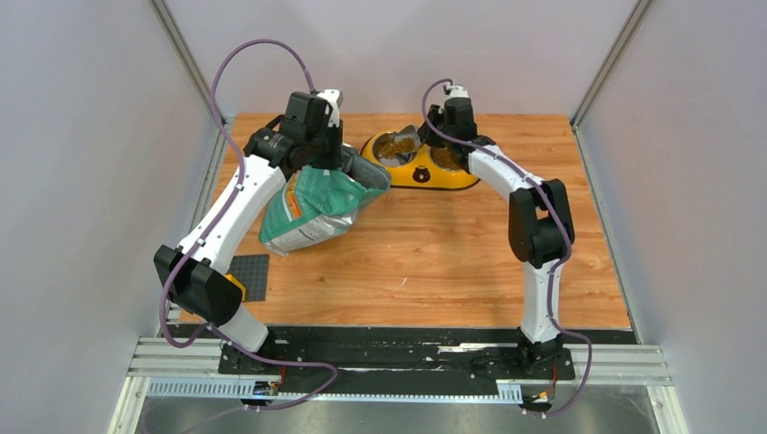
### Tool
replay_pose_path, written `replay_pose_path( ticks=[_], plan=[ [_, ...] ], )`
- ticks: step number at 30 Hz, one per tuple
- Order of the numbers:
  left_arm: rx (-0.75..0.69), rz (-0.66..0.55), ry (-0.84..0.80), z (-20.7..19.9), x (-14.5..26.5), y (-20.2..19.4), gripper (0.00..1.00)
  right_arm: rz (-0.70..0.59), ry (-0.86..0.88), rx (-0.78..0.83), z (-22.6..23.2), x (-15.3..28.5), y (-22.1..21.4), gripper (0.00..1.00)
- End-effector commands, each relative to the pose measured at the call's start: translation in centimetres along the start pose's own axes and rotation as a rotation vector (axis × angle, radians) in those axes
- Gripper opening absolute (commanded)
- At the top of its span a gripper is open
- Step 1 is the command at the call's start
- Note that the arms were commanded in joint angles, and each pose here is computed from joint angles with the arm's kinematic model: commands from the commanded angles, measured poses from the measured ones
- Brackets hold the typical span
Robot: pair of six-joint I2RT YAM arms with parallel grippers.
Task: Serve the pet food
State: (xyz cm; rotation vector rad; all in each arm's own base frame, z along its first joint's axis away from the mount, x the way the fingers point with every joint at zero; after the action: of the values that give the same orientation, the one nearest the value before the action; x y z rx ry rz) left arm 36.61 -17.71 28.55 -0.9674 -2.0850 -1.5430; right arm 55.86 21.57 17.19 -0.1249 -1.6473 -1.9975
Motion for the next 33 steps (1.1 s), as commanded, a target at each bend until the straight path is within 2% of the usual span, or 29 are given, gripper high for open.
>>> replay_pose_path(
  ticks=[1, 5, 10, 16, 19, 26, 29, 33],
  plan=[
    [0.009, -0.083, 0.012, 0.4, 0.8, 1.8, 0.00, -0.211, -0.067, 0.270, 2.4, 2.0, 6.9, 0.00],
    [0.009, -0.095, 0.013, 0.4, 1.2, 1.9, 0.00, -0.255, -0.137, 0.367, 3.2, 2.9, 8.3, 0.00],
    [0.008, -0.099, 0.007, 0.3, 1.4, 2.0, 0.00, -0.293, -0.225, 0.412, 3.1, 4.7, 10.1, 0.00],
    [0.008, -0.096, -0.001, 0.2, 1.4, 1.9, 0.00, -0.346, -0.212, 0.415, 3.6, 8.5, 12.6, 0.00],
    [0.010, -0.086, -0.020, -0.1, 1.1, 1.7, 0.00, -0.338, -0.163, 0.335, 4.0, 10.8, 13.1, 0.00],
    [0.032, -0.029, -0.101, -1.5, -0.3, 0.8, 0.00, -0.255, 0.052, 0.005, 2.4, 19.0, 12.1, 0.00],
    [0.028, -0.013, -0.129, -2.4, -0.8, 0.2, 0.00, -0.211, 0.139, -0.094, 1.2, 22.4, 9.9, 0.00],
    [0.004, 0.008, -0.155, -3.7, -1.4, -1.3, 0.00, -0.181, 0.140, -0.155, -1.3, 26.0, 6.5, 0.00]
  ],
)
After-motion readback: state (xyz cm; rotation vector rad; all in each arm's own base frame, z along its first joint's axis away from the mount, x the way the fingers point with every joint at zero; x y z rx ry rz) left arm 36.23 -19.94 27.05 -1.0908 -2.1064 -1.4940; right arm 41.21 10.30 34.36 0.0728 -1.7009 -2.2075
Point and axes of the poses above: each gripper's point midway between its finger pads, its own x axis back along the fingers, its own z axis along the line the jaws close on, y = z × x, the point moved 2 cm from there along x, back along the fingers, and after that the axes turned 12 degrees about x, right-handed, at the moved point
